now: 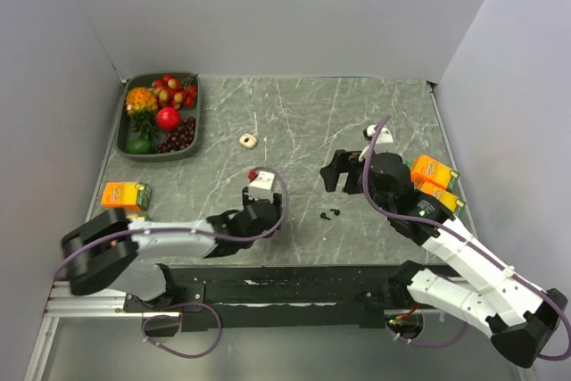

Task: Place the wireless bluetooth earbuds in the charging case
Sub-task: Pick up the charging case at the center of the board.

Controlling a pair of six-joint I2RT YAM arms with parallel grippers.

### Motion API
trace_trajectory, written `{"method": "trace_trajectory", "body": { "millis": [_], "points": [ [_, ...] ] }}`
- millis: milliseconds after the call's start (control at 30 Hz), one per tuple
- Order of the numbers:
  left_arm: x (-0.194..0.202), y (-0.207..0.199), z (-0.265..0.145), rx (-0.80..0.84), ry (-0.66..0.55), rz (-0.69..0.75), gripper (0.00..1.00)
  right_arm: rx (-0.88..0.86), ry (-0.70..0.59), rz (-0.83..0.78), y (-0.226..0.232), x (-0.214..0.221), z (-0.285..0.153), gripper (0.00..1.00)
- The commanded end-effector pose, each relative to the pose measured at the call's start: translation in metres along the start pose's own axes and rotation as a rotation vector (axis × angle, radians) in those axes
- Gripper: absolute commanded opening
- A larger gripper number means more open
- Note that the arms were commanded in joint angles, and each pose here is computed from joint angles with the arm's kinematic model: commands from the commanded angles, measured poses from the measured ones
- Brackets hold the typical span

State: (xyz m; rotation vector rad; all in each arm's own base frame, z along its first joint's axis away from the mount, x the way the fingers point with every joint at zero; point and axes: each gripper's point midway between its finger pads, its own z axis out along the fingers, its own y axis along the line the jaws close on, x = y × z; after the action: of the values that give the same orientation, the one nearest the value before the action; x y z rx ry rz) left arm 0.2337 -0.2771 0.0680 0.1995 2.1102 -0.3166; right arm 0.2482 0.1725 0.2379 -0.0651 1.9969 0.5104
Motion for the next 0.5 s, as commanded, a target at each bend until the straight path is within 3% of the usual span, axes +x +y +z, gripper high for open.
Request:
{"method": "trace_trajectory", "body": {
  "millis": [0, 33, 100, 167, 333, 467],
  "points": [
    [-0.065, -0.020, -0.034, 0.211, -0.349, -0.178, 0.01, -0.072, -0.025, 0.014, 0.010, 0.001, -0.001, 0.92],
    [-0.070, -0.023, -0.044, 0.266, -0.410, -0.135, 0.01, -0.091, -0.029, 0.008, 0.013, 0.001, -0.004, 0.91],
    [-0.085, -0.018, -0.073, 0.380, -0.590, -0.182, 0.01, -0.145, 0.000, -0.004, 0.021, 0.006, -0.007, 0.90],
    [-0.093, -0.018, -0.091, 0.442, -0.696, -0.105, 0.01, -0.178, 0.025, -0.014, 0.027, 0.008, -0.011, 0.89],
    [-0.079, -0.049, -0.105, 0.561, -0.757, 0.160, 0.01, -0.367, 0.072, -0.059, 0.060, 0.011, -0.029, 0.84],
    [-0.077, -0.056, -0.113, 0.596, -0.813, 0.215, 0.01, -0.404, 0.168, -0.133, 0.072, 0.028, -0.033, 0.84]
  ]
}}
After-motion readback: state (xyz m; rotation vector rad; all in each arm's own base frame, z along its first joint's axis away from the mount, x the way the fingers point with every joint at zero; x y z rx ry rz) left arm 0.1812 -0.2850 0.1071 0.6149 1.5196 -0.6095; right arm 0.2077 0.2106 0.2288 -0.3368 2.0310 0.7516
